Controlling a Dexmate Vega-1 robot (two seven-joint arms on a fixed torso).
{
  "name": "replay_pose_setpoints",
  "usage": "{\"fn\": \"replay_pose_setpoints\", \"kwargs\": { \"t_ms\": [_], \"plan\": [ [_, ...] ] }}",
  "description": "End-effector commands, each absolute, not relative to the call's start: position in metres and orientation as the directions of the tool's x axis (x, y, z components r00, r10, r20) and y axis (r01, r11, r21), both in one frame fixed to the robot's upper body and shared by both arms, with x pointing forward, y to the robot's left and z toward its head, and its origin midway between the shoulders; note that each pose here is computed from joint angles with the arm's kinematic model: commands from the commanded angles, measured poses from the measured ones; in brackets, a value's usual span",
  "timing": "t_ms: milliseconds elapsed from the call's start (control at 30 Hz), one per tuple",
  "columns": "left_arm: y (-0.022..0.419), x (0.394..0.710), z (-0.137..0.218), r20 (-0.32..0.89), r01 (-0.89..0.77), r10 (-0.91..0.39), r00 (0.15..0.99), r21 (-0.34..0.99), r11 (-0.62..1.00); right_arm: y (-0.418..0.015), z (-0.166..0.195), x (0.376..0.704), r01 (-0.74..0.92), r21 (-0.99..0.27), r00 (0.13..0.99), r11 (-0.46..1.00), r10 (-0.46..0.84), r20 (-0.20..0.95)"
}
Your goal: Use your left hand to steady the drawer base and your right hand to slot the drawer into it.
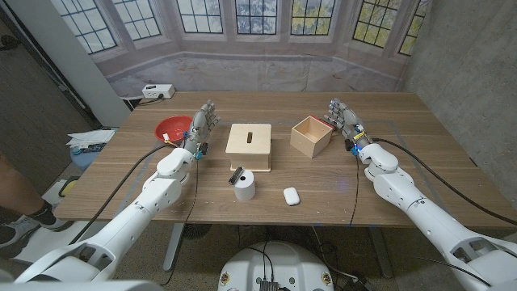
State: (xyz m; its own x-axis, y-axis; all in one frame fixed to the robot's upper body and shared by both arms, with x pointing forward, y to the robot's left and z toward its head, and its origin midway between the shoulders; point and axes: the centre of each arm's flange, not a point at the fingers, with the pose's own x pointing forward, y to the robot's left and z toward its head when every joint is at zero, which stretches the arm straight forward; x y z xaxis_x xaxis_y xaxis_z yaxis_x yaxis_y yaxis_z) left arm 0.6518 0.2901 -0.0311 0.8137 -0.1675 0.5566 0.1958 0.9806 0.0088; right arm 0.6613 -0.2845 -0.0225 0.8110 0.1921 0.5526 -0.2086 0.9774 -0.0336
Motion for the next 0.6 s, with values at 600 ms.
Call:
{"fn": "replay_pose_setpoints", "kwargs": {
  "t_ms": [600],
  "plan": [
    [0.297, 0.650, -0.033, 0.548, 0.189, -0.172, 0.819, 0.025, 0.982, -0.276, 0.006, 0.655, -0.150, -0.177, 0.823, 0.973, 0.222, 0.523]
  ]
}}
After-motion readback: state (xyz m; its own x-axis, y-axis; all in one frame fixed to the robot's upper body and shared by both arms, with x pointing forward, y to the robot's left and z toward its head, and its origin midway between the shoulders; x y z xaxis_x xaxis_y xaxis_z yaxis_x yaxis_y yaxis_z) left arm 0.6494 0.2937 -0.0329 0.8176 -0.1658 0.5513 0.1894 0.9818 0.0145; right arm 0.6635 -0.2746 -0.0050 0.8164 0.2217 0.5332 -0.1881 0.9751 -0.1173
